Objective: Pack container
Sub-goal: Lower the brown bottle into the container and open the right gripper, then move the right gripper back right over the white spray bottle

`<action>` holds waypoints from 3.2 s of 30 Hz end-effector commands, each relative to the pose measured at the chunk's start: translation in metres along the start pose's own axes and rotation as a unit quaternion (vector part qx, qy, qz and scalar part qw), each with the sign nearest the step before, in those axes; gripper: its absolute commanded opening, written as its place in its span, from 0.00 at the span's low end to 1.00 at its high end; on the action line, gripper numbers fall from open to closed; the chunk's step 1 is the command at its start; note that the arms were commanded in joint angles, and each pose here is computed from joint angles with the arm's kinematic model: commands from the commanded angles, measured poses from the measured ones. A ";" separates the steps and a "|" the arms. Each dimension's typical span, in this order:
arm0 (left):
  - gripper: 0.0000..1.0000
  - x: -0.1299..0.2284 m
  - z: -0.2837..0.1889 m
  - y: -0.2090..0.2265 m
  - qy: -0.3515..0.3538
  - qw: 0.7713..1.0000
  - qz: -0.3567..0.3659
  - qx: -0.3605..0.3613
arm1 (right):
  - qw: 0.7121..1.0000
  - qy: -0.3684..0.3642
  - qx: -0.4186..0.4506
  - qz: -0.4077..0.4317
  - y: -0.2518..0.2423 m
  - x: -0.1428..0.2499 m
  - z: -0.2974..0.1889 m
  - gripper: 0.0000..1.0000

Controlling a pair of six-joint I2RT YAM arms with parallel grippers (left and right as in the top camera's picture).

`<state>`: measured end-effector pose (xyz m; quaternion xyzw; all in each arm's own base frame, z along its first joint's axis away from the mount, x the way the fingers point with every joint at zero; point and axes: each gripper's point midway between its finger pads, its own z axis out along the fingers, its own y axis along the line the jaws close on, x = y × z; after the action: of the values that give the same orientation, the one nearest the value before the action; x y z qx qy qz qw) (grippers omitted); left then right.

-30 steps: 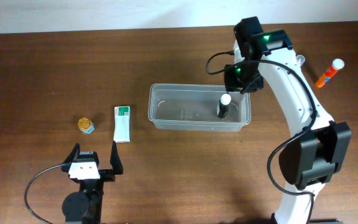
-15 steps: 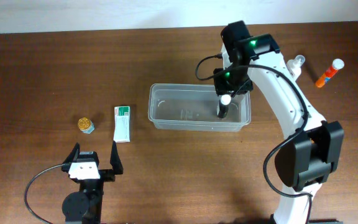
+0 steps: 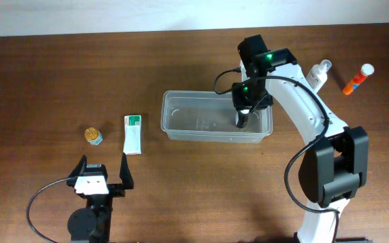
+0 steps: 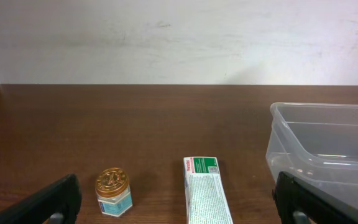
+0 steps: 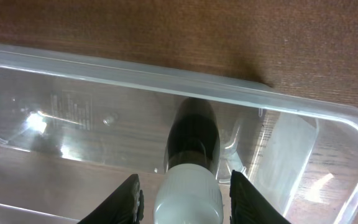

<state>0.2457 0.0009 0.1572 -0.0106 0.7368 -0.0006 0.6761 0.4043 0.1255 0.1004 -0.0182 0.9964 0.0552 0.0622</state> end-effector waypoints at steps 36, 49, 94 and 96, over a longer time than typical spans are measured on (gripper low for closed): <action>1.00 0.000 0.000 -0.001 -0.002 1.000 0.006 0.004 | 0.998 0.046 0.032 0.016 -0.015 0.022 0.057 0.30; 0.99 0.000 0.000 -0.001 -0.002 1.000 0.005 0.004 | 0.995 0.032 0.091 0.016 -0.039 0.017 0.056 0.29; 0.99 0.000 0.000 -0.001 -0.002 1.000 0.006 0.004 | 0.993 -0.047 0.110 0.022 -0.056 -0.035 -0.081 0.54; 0.99 0.000 0.000 -0.001 -0.002 1.000 0.006 0.004 | 0.991 -0.054 0.121 0.031 -0.066 -0.036 -0.094 0.63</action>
<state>0.2458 0.0009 0.1573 -0.0106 0.7366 -0.0006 0.6762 0.4226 0.0763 0.1651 0.0072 0.9961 -0.0308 0.0827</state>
